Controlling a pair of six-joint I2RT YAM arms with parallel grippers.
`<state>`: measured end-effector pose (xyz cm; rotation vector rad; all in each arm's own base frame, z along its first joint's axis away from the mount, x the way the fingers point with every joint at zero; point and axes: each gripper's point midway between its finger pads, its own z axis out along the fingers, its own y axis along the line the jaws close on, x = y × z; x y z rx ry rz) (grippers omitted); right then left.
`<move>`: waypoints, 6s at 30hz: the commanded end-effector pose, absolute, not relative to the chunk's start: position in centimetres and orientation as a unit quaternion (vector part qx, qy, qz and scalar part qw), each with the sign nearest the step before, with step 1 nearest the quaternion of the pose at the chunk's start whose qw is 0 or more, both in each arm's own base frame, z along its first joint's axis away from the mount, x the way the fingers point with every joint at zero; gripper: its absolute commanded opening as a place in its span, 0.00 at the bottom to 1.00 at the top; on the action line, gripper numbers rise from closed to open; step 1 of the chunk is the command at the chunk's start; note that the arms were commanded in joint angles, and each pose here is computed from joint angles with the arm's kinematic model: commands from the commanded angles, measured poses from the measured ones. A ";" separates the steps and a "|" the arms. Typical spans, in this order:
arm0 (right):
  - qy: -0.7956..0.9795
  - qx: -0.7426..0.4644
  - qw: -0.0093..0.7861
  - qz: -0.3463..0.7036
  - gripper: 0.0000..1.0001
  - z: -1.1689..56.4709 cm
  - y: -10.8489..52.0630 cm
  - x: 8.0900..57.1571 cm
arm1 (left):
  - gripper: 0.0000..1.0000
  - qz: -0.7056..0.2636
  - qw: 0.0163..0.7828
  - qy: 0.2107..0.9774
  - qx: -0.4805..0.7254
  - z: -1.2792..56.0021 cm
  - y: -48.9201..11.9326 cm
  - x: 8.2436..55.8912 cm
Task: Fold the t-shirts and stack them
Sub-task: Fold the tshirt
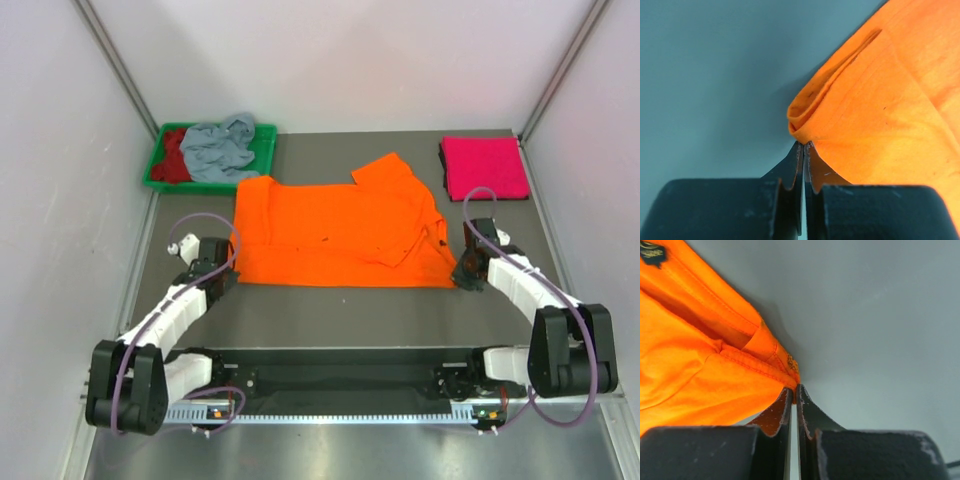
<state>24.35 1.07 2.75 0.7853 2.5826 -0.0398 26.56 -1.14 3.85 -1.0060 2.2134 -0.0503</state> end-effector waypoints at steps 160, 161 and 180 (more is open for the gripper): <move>0.934 0.104 0.280 0.195 0.00 5.6 23.4 33.4 | 0.00 0.058 0.253 0.884 -0.388 4.0 1.0 31.2; 0.937 0.093 0.279 0.191 0.00 5.4 23.6 33.5 | 0.00 0.059 0.254 0.884 -0.388 4.1 1.0 31.2; 0.945 -0.016 0.300 0.130 0.39 11.2 22.8 35.1 | 0.27 0.080 0.280 0.881 -0.373 7.2 1.9 31.5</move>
